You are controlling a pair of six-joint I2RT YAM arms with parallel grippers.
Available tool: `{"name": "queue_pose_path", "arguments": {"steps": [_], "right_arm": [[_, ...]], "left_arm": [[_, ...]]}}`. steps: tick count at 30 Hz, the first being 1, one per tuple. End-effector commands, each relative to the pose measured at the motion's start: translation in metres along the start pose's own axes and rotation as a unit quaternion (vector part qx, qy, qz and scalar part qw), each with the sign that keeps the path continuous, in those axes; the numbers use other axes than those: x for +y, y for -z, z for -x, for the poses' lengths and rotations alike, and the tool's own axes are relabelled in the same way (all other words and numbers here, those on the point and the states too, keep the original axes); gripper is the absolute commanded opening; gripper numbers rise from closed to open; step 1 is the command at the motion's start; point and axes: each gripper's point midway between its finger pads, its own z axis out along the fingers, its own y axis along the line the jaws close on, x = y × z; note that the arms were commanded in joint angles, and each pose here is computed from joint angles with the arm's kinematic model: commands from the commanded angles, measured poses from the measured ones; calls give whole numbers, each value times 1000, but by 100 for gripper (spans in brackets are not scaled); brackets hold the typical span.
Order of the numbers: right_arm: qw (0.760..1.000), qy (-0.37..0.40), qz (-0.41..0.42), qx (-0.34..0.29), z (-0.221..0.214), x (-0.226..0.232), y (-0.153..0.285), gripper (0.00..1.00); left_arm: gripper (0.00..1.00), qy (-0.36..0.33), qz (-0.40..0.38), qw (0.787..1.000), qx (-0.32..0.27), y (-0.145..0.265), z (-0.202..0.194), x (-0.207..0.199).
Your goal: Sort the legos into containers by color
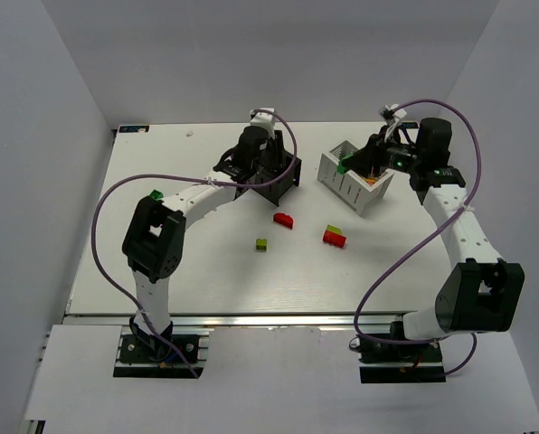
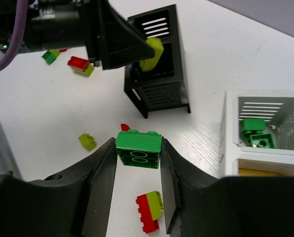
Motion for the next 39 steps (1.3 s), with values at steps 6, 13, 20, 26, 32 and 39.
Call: {"name": "queue_pose_path", "arguments": {"steps": [6, 13, 20, 26, 32, 39], "right_arm": [[995, 57, -78, -21, 35, -51, -12, 0], [989, 80, -122, -24, 47, -86, -23, 0], [982, 92, -163, -3, 39, -117, -43, 0], [976, 98, -192, 22, 16, -138, -56, 0], [972, 114, -203, 36, 8, -158, -65, 0], [971, 118, -202, 53, -6, -163, -68, 29]], "left_arm": [[71, 13, 15, 1000, -15, 12, 19, 3], [72, 38, 9, 998, -45, 54, 49, 0], [85, 84, 29, 995, -45, 151, 20, 27], [93, 138, 50, 989, -17, 200, -34, 50], [97, 180, 60, 982, -18, 233, -63, 65], [98, 197, 63, 978, -15, 246, -82, 72]]}}
